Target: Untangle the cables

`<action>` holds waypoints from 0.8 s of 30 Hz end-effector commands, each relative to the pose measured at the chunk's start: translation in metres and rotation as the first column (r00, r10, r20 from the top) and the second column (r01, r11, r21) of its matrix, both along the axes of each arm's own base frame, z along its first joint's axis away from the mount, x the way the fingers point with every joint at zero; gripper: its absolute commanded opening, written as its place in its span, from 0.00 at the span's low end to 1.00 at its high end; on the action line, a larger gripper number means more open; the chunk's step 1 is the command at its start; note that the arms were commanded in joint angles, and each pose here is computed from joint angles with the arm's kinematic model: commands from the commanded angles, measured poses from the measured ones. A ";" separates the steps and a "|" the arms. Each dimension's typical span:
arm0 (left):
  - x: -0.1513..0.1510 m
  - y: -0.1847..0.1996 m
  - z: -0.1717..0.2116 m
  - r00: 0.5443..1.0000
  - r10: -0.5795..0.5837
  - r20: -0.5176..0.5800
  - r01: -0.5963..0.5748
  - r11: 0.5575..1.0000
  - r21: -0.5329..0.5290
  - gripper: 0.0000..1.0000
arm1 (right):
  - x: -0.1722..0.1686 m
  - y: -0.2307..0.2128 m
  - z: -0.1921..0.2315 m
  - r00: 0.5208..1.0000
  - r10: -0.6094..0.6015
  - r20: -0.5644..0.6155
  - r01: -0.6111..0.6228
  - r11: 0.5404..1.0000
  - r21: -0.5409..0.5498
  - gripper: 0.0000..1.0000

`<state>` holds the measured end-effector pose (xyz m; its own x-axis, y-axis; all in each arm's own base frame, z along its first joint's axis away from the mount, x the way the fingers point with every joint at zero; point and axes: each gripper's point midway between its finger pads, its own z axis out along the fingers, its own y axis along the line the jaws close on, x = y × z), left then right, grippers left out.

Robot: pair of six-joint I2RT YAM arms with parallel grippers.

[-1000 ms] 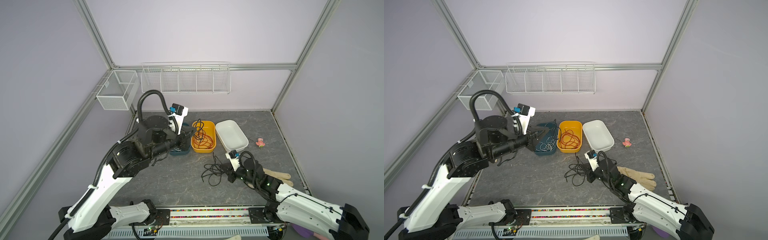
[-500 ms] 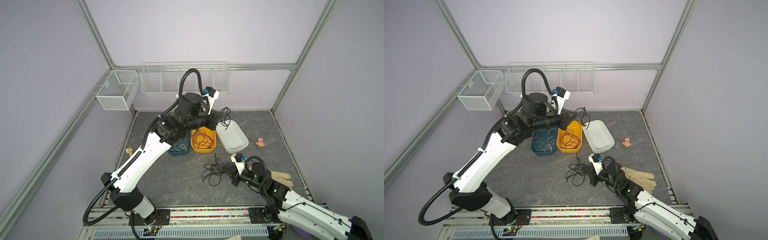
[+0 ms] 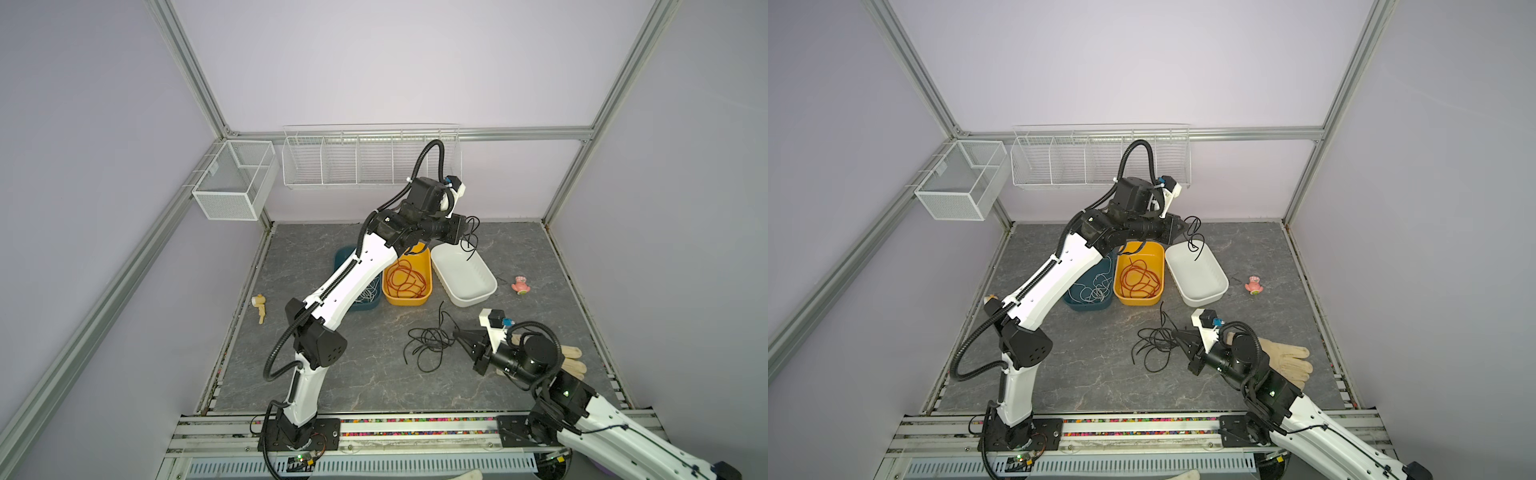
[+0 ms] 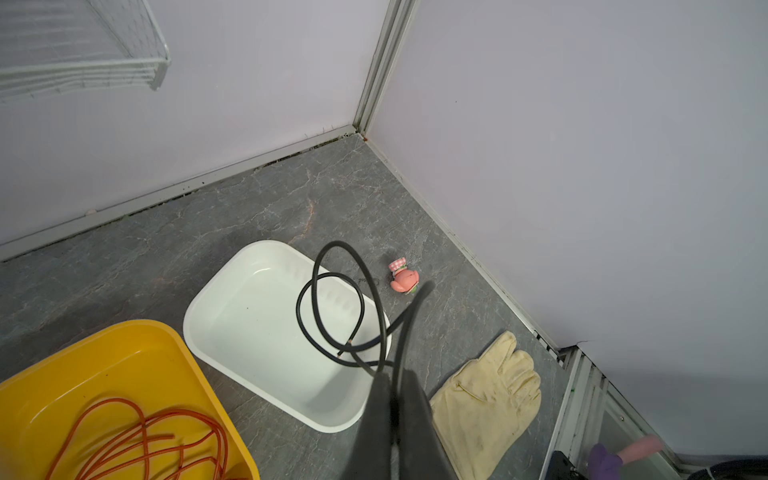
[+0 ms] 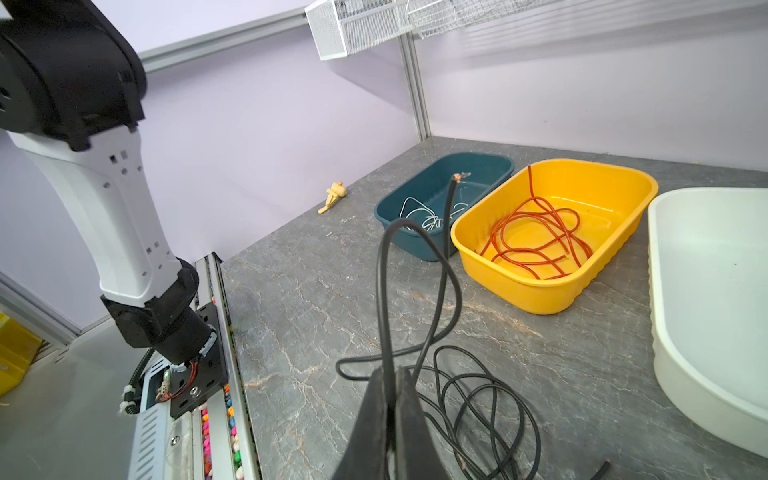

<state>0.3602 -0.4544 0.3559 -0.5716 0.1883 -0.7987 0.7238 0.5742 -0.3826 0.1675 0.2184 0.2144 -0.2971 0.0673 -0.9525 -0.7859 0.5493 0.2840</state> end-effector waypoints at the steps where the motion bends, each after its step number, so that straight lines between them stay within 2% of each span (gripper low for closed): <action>1: 0.003 -0.006 -0.009 0.999 -0.014 -0.041 0.013 1.000 -0.006 0.00 | 0.001 -0.006 -0.001 1.000 -0.019 -0.004 0.019 1.000 0.017 0.06; 24: 0.030 -0.024 -0.149 0.978 0.053 -0.200 -0.012 0.979 0.203 0.00 | 0.002 -0.029 0.014 0.995 -0.103 0.016 0.101 0.991 0.087 0.06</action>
<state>0.3895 -0.4817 0.2224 -0.7059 0.2961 -0.6435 0.6426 0.6499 -0.4059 0.1669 0.1930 0.2340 -0.2596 0.1707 -0.9505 -0.7495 0.5851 0.3097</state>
